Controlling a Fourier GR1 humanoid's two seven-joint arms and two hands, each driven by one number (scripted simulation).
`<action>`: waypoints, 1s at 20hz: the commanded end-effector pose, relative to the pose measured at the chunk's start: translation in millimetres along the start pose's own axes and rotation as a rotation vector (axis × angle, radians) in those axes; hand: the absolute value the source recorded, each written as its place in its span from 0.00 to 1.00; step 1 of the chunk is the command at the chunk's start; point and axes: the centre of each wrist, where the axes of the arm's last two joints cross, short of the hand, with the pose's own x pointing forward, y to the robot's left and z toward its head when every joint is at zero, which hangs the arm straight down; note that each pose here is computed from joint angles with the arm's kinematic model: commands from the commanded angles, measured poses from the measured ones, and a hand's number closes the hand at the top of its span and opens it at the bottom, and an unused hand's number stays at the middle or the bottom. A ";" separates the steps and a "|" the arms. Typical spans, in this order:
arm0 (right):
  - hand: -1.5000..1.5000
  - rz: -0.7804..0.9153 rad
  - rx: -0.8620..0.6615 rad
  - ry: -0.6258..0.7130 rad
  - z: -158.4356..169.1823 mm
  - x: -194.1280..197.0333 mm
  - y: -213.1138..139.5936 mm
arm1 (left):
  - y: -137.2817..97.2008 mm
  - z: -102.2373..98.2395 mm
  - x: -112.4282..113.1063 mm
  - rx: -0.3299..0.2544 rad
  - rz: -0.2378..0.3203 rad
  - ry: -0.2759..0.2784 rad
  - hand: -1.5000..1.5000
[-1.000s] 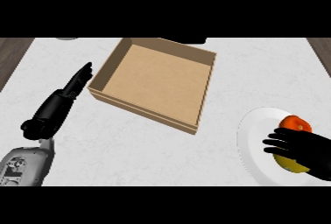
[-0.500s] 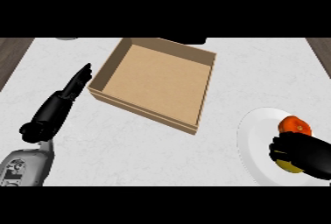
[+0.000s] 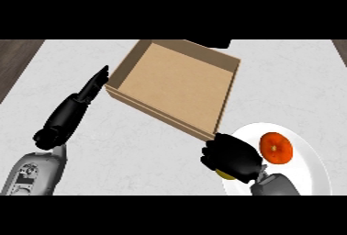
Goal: Pick the lemon from the plate and place it in the cardboard box
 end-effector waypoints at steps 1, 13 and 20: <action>1.00 -0.047 -0.120 -0.010 -56.3 41.5 -29.1 | -7.4 -6.1 -0.1 -0.034 0.010 -0.004 0.50; 1.00 -0.104 -0.495 0.275 -92.7 81.8 -127.8 | -13.4 -12.9 0.6 -0.039 0.010 0.003 0.50; 1.00 -0.247 -0.671 0.582 -116.7 69.0 -176.7 | -6.1 -12.1 -5.1 -0.036 0.004 0.015 0.50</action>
